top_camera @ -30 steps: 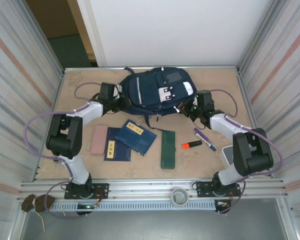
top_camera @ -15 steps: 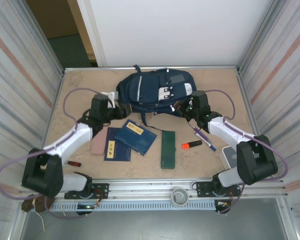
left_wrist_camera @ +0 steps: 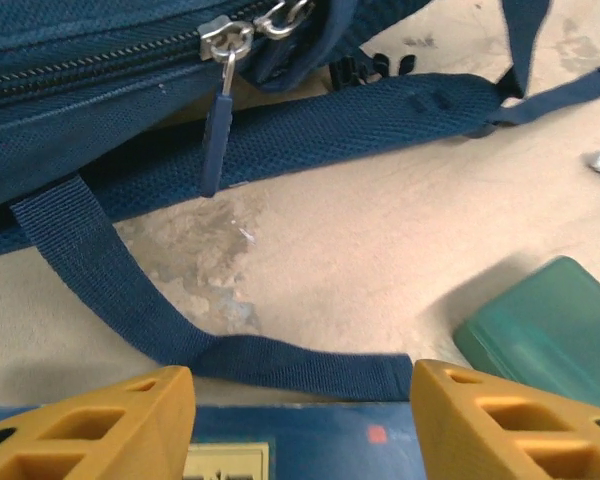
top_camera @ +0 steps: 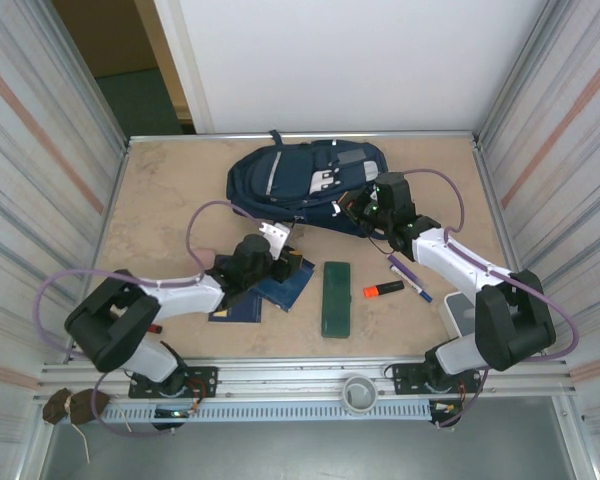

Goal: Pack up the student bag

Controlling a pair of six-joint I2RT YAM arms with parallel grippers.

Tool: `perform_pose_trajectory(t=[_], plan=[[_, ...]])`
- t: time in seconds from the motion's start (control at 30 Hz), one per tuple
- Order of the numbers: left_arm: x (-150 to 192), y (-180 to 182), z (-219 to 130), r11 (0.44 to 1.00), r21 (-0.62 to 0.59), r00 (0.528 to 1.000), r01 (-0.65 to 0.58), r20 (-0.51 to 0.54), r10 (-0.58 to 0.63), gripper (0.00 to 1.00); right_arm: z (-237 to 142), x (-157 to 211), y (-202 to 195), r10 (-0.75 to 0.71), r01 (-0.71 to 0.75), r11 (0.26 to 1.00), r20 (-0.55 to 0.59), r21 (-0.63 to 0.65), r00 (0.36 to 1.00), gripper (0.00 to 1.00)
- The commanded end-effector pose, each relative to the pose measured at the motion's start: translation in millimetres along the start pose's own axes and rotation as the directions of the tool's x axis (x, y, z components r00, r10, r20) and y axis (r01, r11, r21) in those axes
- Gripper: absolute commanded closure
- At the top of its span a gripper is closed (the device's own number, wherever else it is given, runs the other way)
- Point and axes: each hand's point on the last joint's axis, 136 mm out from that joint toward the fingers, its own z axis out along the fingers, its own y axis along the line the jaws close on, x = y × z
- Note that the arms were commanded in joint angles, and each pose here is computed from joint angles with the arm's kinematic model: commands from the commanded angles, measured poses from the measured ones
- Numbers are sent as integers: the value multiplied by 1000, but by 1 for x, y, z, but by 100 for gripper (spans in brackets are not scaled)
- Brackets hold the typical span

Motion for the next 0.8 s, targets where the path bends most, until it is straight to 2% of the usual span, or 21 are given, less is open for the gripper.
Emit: perform_pose_trajectory(t=[0.0,0.2,0.43,0.77], plan=[[-44,6,9,998,-65,984,-22,174,33,45,-10,-3,47,-25,25,991,0,-133,1000,100],[-54,15,28,990,-139,980,-15,194,42,53,-6,-1,44,-22,20,991,-13,-129,1000,100],[-58,15,44,989,-145,979,-10,201,40,59,-5,-1,43,-23,20,992,-16,-128,1000,100],[-56,18,55,989,-151,983,14,181,14,87,-4,-3,35,-22,20,993,-12,-113,1000,100]])
